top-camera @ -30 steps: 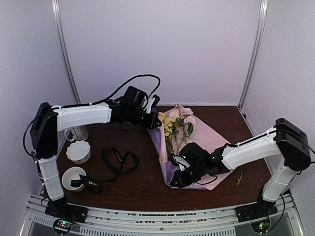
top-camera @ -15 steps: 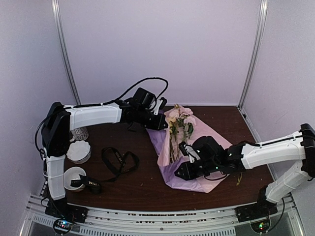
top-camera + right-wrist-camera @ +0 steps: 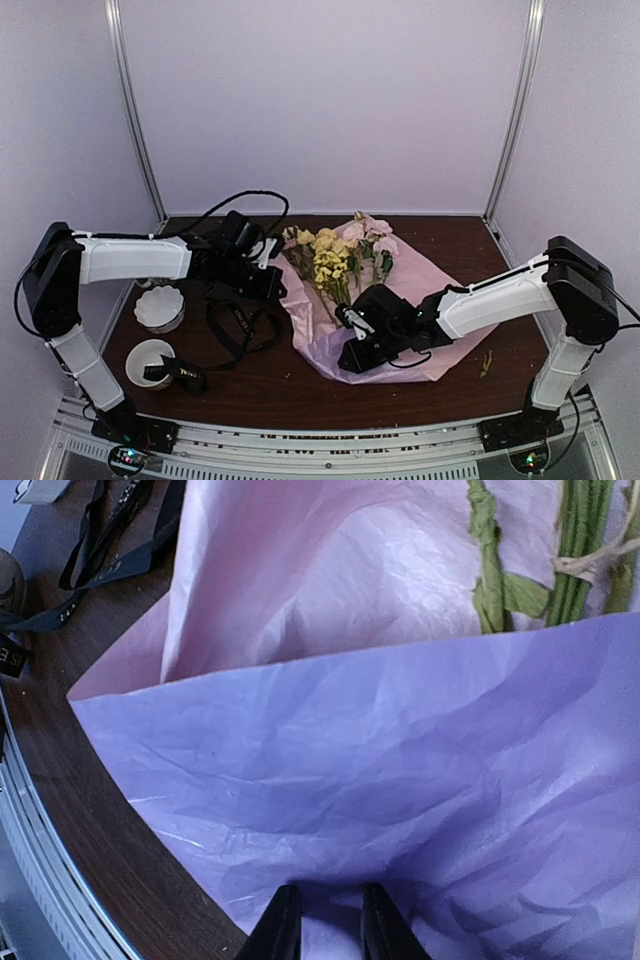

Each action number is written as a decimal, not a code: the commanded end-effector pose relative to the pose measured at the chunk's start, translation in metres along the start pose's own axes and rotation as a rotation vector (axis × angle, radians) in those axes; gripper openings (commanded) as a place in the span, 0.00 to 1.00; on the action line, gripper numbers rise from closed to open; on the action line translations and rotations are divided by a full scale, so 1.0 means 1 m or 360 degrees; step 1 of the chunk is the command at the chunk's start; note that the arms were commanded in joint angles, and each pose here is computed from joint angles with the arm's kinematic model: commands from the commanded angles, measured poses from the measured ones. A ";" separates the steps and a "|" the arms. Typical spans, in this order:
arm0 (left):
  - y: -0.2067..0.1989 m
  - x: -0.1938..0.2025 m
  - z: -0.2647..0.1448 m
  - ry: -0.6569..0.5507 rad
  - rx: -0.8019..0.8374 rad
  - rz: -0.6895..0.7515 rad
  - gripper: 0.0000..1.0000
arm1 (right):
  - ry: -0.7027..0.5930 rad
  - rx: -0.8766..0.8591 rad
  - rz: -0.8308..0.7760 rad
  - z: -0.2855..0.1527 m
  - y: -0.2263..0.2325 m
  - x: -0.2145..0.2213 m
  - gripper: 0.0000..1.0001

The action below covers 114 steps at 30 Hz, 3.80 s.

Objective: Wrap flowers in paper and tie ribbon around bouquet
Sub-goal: Place the one-fourth-folded wrapping paper at the center of the board, then pick up the one-fourth-folded wrapping paper from the center of the board.

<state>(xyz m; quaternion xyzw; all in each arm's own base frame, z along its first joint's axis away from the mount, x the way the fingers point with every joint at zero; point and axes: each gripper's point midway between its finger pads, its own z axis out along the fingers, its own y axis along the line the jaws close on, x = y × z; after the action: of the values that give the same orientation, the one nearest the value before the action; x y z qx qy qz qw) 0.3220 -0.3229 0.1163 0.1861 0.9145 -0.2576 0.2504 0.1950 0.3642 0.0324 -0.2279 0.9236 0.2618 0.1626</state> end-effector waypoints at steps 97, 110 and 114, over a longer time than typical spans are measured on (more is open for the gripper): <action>-0.008 0.015 -0.042 0.0058 0.0086 0.0001 0.00 | 0.0170 -0.0242 -0.0198 0.056 0.029 -0.018 0.15; -0.054 -0.033 -0.023 -0.0007 0.0295 0.0070 0.00 | -0.0087 -0.0438 -0.0203 0.015 0.054 -0.048 0.15; -0.054 -0.034 -0.016 0.0006 0.0293 0.0068 0.00 | -0.0161 -0.0357 -0.0232 0.002 0.046 -0.051 0.16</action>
<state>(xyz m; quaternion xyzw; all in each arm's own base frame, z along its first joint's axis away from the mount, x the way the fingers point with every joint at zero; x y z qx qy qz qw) 0.3075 -0.3510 0.1510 0.2191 0.8985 -0.3144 0.2140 0.2047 0.4220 0.0455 -0.3034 0.8679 0.3629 0.1516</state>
